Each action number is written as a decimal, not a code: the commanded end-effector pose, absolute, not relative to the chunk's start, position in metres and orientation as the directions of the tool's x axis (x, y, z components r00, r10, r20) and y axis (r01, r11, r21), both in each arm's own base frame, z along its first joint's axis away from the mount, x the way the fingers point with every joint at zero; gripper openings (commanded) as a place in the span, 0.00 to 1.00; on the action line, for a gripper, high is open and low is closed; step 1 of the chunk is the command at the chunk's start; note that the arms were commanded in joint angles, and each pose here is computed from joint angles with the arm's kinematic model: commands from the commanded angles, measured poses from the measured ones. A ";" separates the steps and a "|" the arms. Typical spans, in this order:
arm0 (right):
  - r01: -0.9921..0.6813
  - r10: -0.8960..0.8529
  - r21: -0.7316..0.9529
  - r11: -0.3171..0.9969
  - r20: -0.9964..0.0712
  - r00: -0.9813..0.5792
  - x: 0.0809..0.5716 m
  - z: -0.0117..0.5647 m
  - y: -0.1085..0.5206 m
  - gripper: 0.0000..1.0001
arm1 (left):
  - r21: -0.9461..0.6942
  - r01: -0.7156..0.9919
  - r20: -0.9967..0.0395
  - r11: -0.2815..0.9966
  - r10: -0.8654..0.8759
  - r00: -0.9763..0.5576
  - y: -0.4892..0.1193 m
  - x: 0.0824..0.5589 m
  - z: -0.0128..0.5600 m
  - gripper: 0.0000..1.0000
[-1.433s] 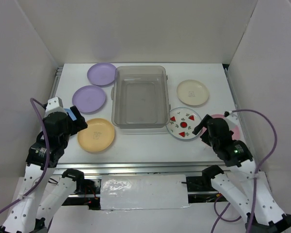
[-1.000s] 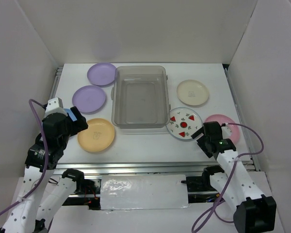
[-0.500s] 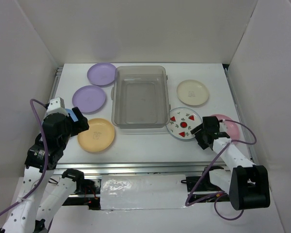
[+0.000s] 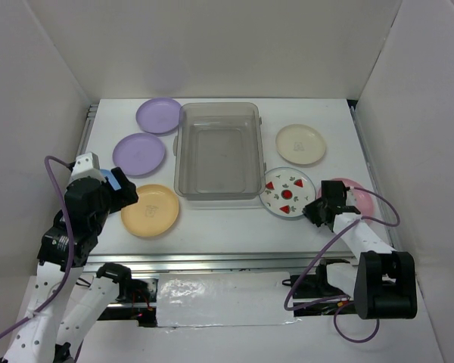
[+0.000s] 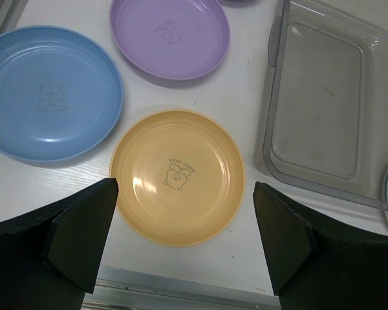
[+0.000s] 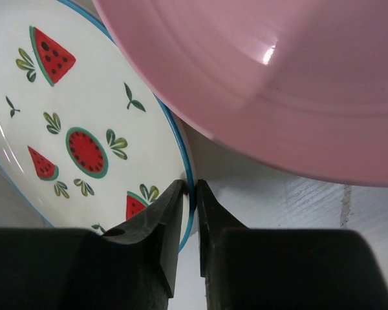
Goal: Place the plates into the plastic bin on the countertop
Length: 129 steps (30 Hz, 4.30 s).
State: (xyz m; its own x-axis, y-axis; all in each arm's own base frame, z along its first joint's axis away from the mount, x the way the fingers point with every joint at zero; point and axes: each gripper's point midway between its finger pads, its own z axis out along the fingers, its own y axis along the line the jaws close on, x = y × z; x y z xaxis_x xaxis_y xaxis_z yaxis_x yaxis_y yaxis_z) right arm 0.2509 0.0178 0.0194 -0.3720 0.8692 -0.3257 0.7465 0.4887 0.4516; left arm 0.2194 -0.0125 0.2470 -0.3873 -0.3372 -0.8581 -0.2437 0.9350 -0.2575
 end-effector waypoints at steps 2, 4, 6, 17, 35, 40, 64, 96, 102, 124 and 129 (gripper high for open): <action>0.761 0.867 0.426 0.490 -0.332 -0.372 0.243 0.016 0.013 0.13 | -0.268 -0.231 -0.879 0.935 -0.336 -0.339 -0.011 0.224 0.259 0.99; 0.752 0.870 0.448 0.484 -0.339 -0.358 0.243 0.023 0.013 0.08 | -0.266 -0.228 -0.879 0.937 -0.333 -0.341 -0.012 0.224 0.259 0.99; 0.744 0.873 0.470 0.475 -0.357 -0.332 0.245 0.034 0.011 0.03 | -0.266 -0.227 -0.878 0.937 -0.333 -0.343 -0.012 0.225 0.259 0.99; 0.676 0.842 0.531 0.511 -0.469 -0.268 0.257 0.106 0.003 0.00 | -0.273 -0.225 -0.879 0.935 -0.337 -0.336 -0.012 0.223 0.260 0.99; 0.555 0.783 0.627 0.546 -0.617 -0.073 0.258 0.265 -0.016 0.00 | -0.275 -0.220 -0.878 0.936 -0.338 -0.340 -0.014 0.225 0.259 0.99; 0.393 0.774 0.681 0.618 -0.614 -0.153 0.285 0.303 0.023 0.00 | -0.271 -0.217 -0.875 0.938 -0.334 -0.351 -0.015 0.226 0.257 0.99; 0.043 0.493 0.664 0.747 -0.509 -0.706 0.512 0.194 0.268 0.00 | -0.273 -0.184 -0.872 0.944 -0.323 -0.368 -0.022 0.230 0.255 0.99; -0.175 0.336 0.572 0.802 -0.673 -0.659 0.289 0.272 0.351 1.00 | -0.210 -0.551 -0.863 0.808 -0.418 -0.283 0.037 0.212 0.248 0.99; -0.158 0.263 0.560 0.813 -0.596 -0.759 0.200 0.191 0.413 1.00 | -0.267 -0.626 -0.872 0.732 -0.460 -0.166 0.054 0.193 0.259 0.99; 0.154 0.433 0.543 0.826 -0.435 -0.789 0.254 0.034 0.473 0.78 | -0.314 -0.512 -0.883 0.800 -0.444 -0.152 0.041 0.193 0.270 0.99; 0.186 0.414 0.484 0.855 -0.423 -0.806 0.250 0.017 0.468 0.53 | -0.316 -0.504 -0.884 0.804 -0.442 -0.153 0.040 0.193 0.271 0.99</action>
State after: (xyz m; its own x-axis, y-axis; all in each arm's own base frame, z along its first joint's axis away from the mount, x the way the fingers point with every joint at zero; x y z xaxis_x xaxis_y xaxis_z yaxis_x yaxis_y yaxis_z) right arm 0.2506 0.4763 0.0320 -0.8026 0.4153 -0.4282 0.1439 0.8314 0.5367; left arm 0.1878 0.0415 0.2605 -0.1794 -0.4529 -0.8733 -0.5284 0.7932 -0.3028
